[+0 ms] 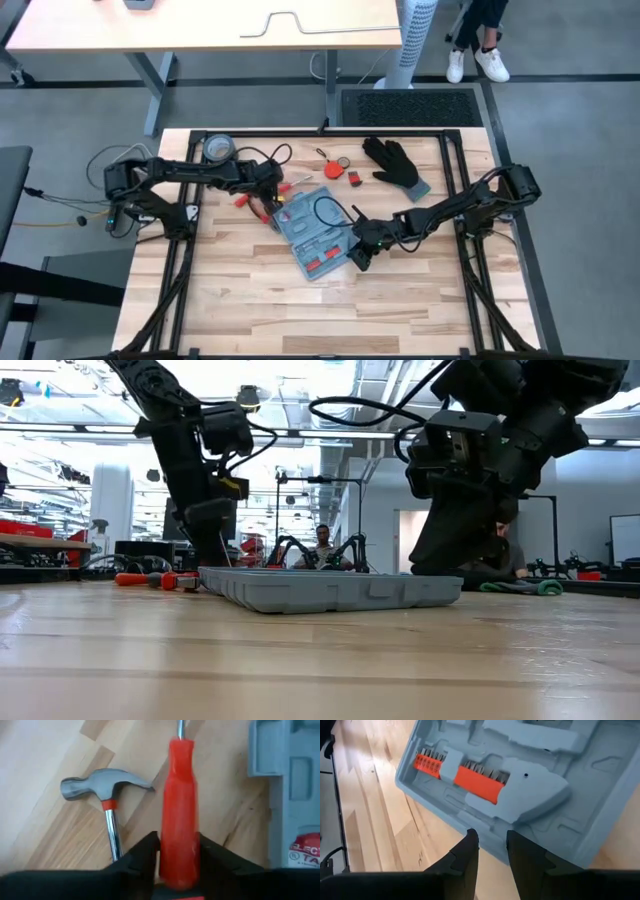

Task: Prefit tool cases
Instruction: Remove the orange bit driver handle from the gray prefit tool case, then remove the transparent screwdriver from the gray prefit tool case

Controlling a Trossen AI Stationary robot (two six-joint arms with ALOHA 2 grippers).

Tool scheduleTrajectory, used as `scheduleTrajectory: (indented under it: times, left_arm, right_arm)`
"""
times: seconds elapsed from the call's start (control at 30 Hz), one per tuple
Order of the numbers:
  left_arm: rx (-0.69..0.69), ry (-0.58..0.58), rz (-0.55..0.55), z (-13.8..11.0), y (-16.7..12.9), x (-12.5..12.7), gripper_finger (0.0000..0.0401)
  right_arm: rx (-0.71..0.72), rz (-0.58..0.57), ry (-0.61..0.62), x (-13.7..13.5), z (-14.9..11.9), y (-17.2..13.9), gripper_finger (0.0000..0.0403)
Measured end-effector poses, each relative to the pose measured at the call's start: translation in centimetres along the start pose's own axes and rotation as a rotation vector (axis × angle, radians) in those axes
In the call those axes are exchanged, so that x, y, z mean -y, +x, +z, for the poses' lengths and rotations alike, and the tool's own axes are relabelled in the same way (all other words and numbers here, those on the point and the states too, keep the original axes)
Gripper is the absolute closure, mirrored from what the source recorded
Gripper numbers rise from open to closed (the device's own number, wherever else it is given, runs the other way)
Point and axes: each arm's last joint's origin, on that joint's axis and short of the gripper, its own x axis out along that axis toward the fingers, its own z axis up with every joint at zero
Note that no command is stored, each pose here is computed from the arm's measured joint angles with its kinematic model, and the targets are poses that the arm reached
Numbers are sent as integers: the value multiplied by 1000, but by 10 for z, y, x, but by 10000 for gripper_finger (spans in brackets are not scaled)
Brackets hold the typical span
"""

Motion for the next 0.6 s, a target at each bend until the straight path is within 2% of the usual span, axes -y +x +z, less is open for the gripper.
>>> scheduleTrajectory:
  times: [0.13, 0.27, 0.33, 0.4, 0.5, 0.6]
  left_arm:
    - [23, -19, 2, 1, -7, -2, 219]
    - [44, -45, -7, 0, -19, -4, 213]
    - [48, -78, -52, -1, -27, -5, 216]
    - [54, -142, -152, -3, -40, -1, 223]
    - [104, -174, -274, -8, -62, 25, 250]
    - [173, -163, -303, -20, -81, 65, 307]
  right_arm:
    - [0, 0, -5, 0, 0, 0, 290]
    - [0, 0, -7, 0, 0, 0, 290]
    - [0, 0, -7, 0, 0, 0, 290]
    - [0, 0, -7, 0, 0, 0, 290]
    - [0, 0, -9, -1, -1, 0, 290]
    - [18, -14, -15, -1, -2, 0, 290]
